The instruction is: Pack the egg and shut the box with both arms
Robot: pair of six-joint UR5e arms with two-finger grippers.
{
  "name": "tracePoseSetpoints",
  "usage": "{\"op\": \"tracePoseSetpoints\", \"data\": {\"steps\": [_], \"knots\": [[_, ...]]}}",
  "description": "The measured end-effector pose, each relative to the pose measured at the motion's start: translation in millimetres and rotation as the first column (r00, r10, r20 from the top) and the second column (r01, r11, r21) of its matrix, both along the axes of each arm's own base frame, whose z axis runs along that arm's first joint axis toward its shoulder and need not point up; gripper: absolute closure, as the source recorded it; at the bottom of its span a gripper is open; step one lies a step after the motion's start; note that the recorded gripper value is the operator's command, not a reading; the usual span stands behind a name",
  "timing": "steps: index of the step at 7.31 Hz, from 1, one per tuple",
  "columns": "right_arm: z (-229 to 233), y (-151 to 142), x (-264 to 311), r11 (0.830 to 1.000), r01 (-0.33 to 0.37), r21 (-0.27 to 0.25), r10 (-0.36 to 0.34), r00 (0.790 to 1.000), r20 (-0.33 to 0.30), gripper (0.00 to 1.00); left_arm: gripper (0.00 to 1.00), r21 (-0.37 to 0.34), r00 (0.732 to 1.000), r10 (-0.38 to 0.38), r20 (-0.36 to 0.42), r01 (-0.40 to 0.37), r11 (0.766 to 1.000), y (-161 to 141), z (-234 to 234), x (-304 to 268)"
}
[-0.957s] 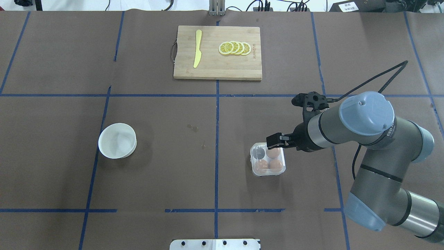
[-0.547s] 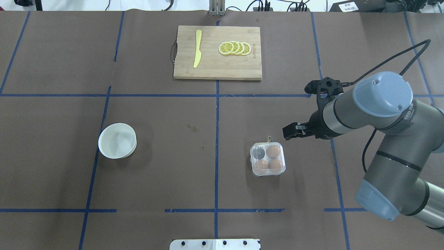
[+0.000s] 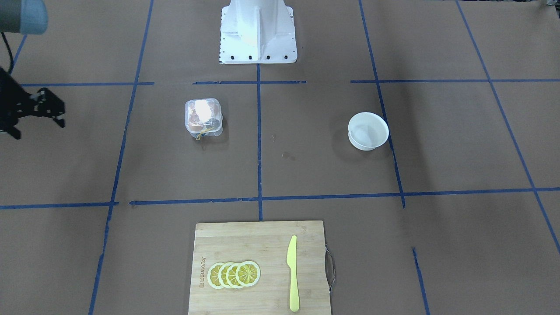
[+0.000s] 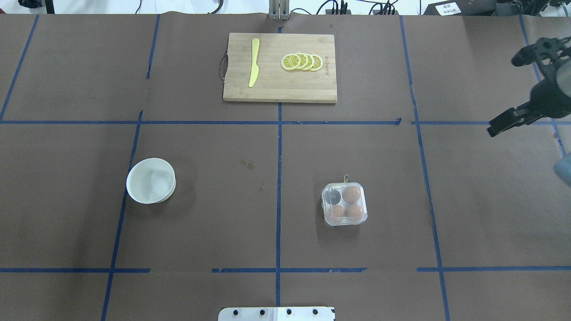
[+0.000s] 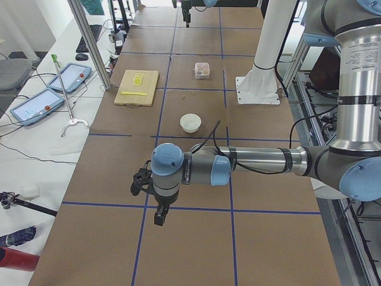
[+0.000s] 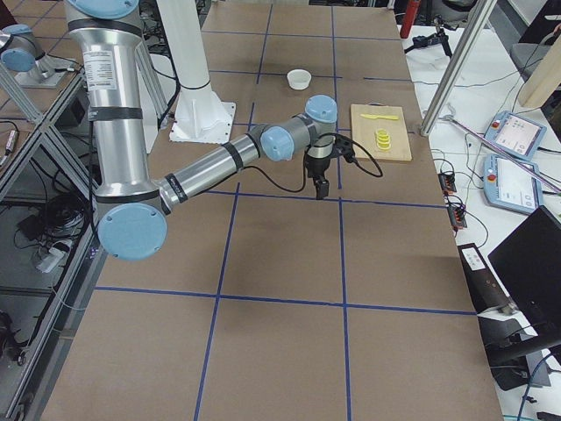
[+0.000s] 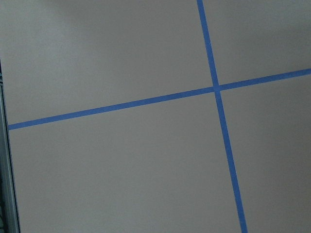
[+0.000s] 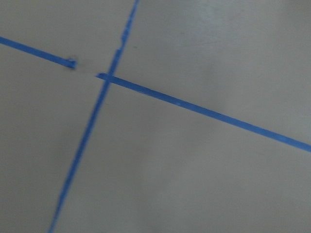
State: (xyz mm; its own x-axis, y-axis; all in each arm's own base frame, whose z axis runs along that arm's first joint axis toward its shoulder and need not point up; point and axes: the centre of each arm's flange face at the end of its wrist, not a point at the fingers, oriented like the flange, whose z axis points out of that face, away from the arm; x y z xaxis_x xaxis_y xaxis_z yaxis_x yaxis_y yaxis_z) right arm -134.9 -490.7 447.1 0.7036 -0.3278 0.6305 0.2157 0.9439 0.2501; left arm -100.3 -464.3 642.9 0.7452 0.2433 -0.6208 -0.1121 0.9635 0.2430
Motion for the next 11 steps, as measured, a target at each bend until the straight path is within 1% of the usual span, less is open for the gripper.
{"op": "tracePoseSetpoints", "data": {"steps": [1, 2, 3, 4, 5, 7, 11], "knots": [[44.8, -7.5, 51.6, 1.000, 0.030, -0.004, -0.030, 0.999, -0.029, 0.00, 0.00, 0.011, 1.000, 0.026, -0.011, -0.026, 1.000, -3.1, -1.9, 12.5], [92.5, -0.9, 97.7, 0.999, 0.040, -0.034, -0.041, 0.999, -0.033, 0.00, 0.00, 0.011, 0.999, 0.040, -0.031, -0.039, 0.999, -3.7, -2.5, 19.7], [133.8, 17.7, 131.5, 0.996, 0.024, -0.085, -0.026, 0.999, -0.029, 0.00, 0.00, 0.006, 0.998, 0.045, -0.044, -0.045, 0.999, -3.2, -2.3, 22.5], [162.0, 38.7, 155.9, 0.991, -0.007, -0.132, 0.003, 1.000, -0.028, 0.00, 0.00, 0.002, 0.998, 0.046, -0.049, -0.046, 0.999, -1.9, -1.8, 23.2], [176.6, 53.4, 174.5, 0.986, -0.040, -0.160, 0.036, 0.999, -0.027, 0.00, 0.00, -0.001, 0.998, 0.046, -0.051, -0.046, 0.999, -1.1, -1.2, 23.5], [186.4, 66.2, 194.1, 0.980, -0.082, -0.181, 0.079, 0.997, -0.024, 0.00, 0.00, -0.017, 0.998, 0.045, -0.049, -0.046, 0.999, 0.8, 5.9, 23.4], [188.5, 68.9, 198.1, 0.977, -0.096, -0.189, 0.092, 0.995, -0.028, 0.00, 0.00, -0.034, 0.998, 0.031, -0.050, -0.032, 0.999, 4.4, 11.3, 20.3]]}}
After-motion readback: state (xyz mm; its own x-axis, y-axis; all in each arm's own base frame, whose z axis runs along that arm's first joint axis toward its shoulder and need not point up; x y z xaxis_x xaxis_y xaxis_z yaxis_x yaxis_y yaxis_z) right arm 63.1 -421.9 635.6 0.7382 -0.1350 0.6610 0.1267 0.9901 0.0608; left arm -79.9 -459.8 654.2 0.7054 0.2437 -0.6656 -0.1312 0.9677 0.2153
